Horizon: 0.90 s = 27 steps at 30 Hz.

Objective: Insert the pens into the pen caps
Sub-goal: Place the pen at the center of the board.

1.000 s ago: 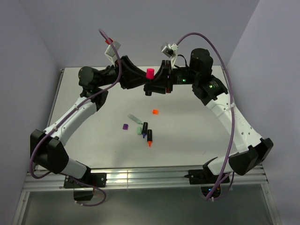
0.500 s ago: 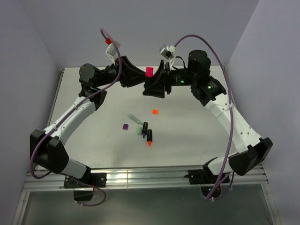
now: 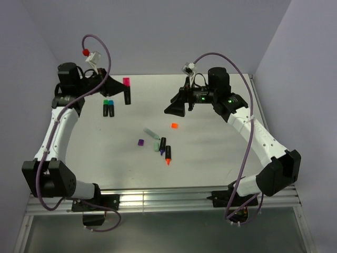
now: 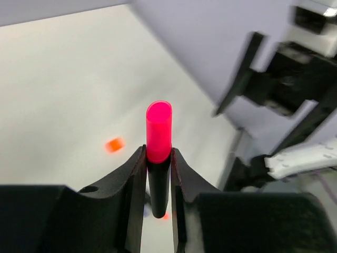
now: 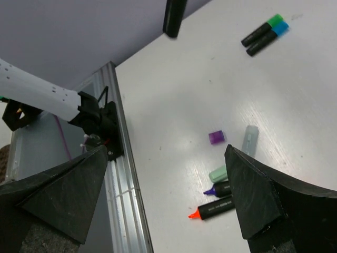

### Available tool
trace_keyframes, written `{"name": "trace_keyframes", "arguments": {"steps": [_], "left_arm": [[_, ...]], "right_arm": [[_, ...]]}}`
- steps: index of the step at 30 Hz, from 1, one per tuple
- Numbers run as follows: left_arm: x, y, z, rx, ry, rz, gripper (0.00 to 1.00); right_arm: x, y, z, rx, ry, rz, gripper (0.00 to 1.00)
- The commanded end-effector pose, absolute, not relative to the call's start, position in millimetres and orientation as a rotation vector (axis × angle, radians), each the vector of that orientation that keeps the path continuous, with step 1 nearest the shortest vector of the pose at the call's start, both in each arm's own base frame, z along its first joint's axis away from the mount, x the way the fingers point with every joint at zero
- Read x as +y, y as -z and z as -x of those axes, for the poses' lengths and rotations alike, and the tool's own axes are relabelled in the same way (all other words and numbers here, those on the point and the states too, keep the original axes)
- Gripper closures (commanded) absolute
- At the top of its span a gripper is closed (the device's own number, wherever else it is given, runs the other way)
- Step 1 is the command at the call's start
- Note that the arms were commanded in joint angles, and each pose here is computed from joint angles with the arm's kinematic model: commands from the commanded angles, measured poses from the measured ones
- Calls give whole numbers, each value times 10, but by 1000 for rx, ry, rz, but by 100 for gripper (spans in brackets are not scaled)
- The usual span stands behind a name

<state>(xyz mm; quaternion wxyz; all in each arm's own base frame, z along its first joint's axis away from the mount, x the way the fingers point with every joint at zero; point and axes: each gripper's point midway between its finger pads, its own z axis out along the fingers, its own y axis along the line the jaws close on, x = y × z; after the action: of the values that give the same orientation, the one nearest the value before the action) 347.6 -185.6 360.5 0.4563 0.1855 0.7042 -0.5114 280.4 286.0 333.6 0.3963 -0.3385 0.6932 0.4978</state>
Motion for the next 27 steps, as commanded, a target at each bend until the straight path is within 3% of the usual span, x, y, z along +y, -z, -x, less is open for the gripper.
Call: {"name": "trace_keyframes", "arguments": {"steps": [1,7,14,18,27], "left_arm": [[-1271,-3162,-3679,1944,1038,-410,100],[-286,-2612,-4343,2176,655,-331,100],[581,-1835,-4831,2343,561,-123,100],[755,-1331,-4999,2418,544,-39,100],[813,-827,-5279,2440,598,67,100]], "right_arm": [[2779,-3335,-2867,1731,-1217,858,0],[2709,-3243,-2931,1762,-1192,840,0],[2670,-3168,-2950,1786,-1171,830,0],[2652,-3071,-2949,1810,-1169,825,0],[2649,-2955,-2947,1843,-1184,822,0]]}}
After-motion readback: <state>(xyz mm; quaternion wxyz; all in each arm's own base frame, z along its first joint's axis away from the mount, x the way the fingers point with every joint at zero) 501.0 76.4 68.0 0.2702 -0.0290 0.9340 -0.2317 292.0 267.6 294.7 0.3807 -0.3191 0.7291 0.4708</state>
